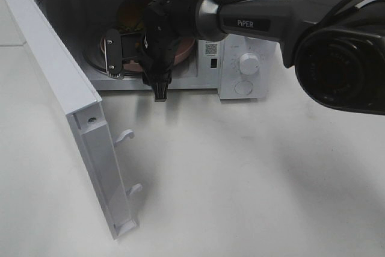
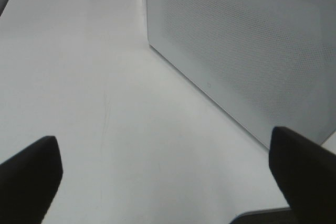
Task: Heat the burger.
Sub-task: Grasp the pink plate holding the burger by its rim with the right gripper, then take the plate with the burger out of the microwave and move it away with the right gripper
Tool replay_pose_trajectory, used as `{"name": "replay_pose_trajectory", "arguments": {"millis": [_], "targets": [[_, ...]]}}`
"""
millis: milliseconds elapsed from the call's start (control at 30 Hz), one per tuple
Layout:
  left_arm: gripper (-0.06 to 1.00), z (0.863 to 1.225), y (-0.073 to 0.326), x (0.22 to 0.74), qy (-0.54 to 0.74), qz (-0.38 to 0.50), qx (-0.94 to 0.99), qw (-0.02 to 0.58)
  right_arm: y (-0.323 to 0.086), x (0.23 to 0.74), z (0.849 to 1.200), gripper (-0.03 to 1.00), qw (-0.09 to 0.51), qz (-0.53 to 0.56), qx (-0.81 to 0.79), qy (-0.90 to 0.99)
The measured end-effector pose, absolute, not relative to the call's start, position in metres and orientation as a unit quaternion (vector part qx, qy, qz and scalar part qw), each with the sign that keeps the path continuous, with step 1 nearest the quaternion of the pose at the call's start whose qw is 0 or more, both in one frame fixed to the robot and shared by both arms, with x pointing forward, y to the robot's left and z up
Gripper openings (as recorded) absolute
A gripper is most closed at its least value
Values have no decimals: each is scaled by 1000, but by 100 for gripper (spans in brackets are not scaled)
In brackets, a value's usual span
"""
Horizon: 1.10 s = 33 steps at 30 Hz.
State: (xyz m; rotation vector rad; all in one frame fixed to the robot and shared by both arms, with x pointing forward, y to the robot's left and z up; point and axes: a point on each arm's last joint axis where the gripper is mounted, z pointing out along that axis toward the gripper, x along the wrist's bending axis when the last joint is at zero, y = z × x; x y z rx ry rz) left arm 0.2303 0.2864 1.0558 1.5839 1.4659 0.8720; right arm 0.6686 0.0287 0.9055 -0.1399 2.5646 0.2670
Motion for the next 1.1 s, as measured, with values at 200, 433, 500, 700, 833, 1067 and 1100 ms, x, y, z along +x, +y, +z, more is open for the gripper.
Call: {"name": "replay_pose_trajectory", "arguments": {"millis": [200, 433, 500, 700, 833, 1067, 1100], "targets": [[99, 1056, 286, 230, 578, 344, 625, 396, 33, 666, 917, 16, 286, 104, -58, 951], [99, 1056, 286, 230, 578, 344, 625, 396, 33, 660, 922, 15, 286, 96, -74, 950], [99, 1056, 286, 230, 578, 344, 625, 396, 33, 659, 923, 15, 285, 94, -80, 950], [99, 1056, 286, 230, 578, 344, 625, 396, 26, 648, 930, 15, 279, 79, -115, 950], [99, 1056, 286, 230, 578, 344, 625, 396, 23, 643, 931, 15, 279, 69, -136, 948], [99, 1056, 286, 230, 578, 344, 625, 396, 9, 623, 929, 15, 287, 65, -190, 937], [99, 1056, 286, 230, 578, 344, 625, 396, 9, 623, 929, 15, 287, 65, -190, 937]]}}
